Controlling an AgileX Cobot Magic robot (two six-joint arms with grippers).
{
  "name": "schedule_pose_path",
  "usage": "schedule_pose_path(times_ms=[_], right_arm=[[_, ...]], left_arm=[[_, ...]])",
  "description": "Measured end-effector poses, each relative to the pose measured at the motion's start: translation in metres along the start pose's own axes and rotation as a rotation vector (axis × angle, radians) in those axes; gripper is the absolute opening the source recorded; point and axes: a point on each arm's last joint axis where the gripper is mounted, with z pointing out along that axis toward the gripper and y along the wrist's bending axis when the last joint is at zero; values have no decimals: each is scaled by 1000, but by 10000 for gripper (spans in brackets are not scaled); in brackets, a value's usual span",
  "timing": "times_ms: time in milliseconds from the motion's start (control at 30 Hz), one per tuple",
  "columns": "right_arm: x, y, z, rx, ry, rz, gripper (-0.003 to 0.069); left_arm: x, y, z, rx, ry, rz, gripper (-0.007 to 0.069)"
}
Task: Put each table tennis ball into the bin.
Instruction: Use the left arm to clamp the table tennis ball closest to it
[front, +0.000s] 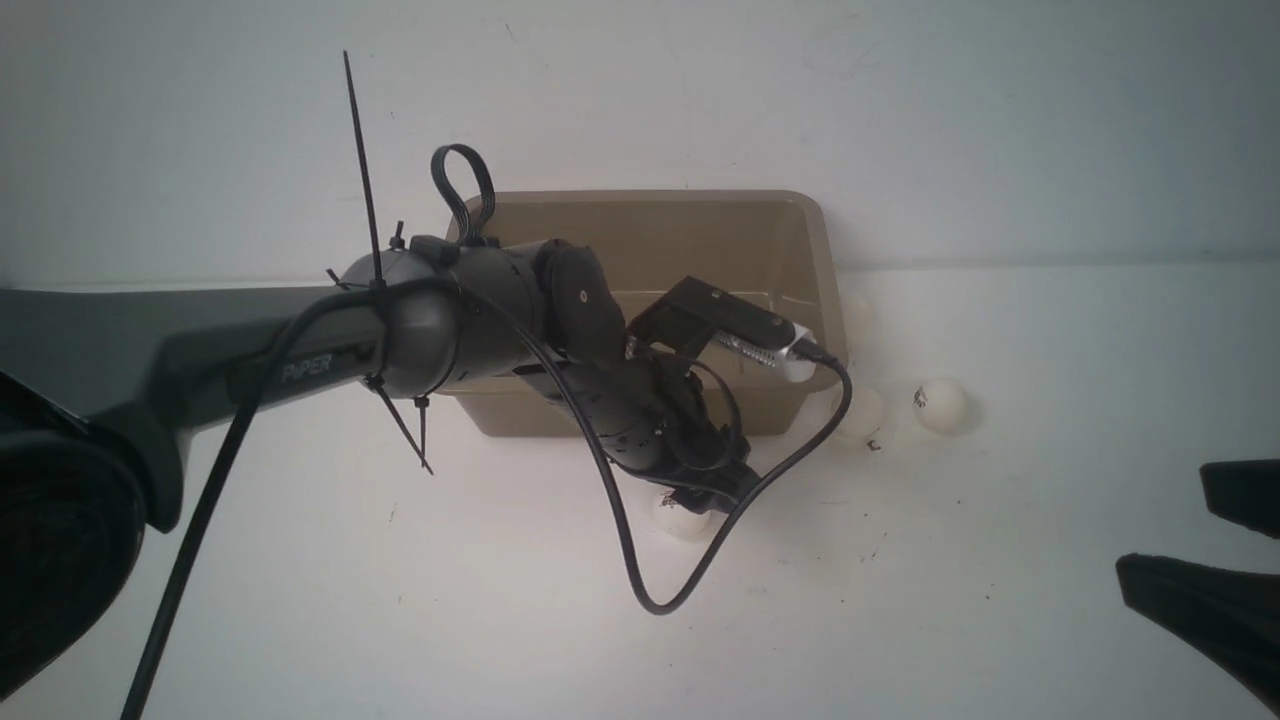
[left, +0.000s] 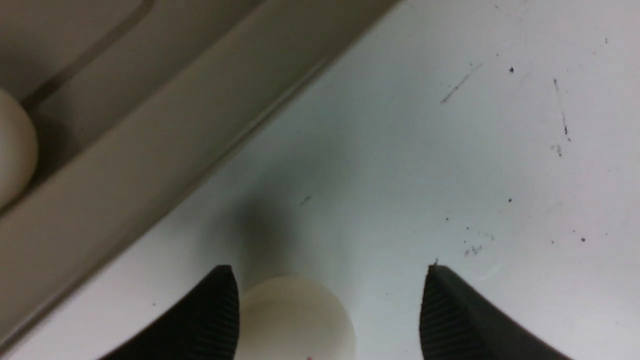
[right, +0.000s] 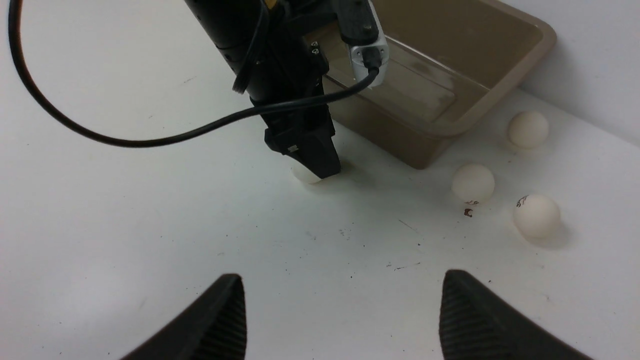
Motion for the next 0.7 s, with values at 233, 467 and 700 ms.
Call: schedule_pose_path(times_ms=[233, 467, 700], right_arm=[[0, 0, 0, 1, 0, -1, 472], [0, 0, 0, 1, 0, -1, 472], [0, 0, 0, 1, 0, -1, 472]], left_arm=[[2, 4, 0, -39, 21, 30, 436], [3, 4, 0, -49, 29, 35, 436], [7, 5, 5, -36, 63, 29, 436]])
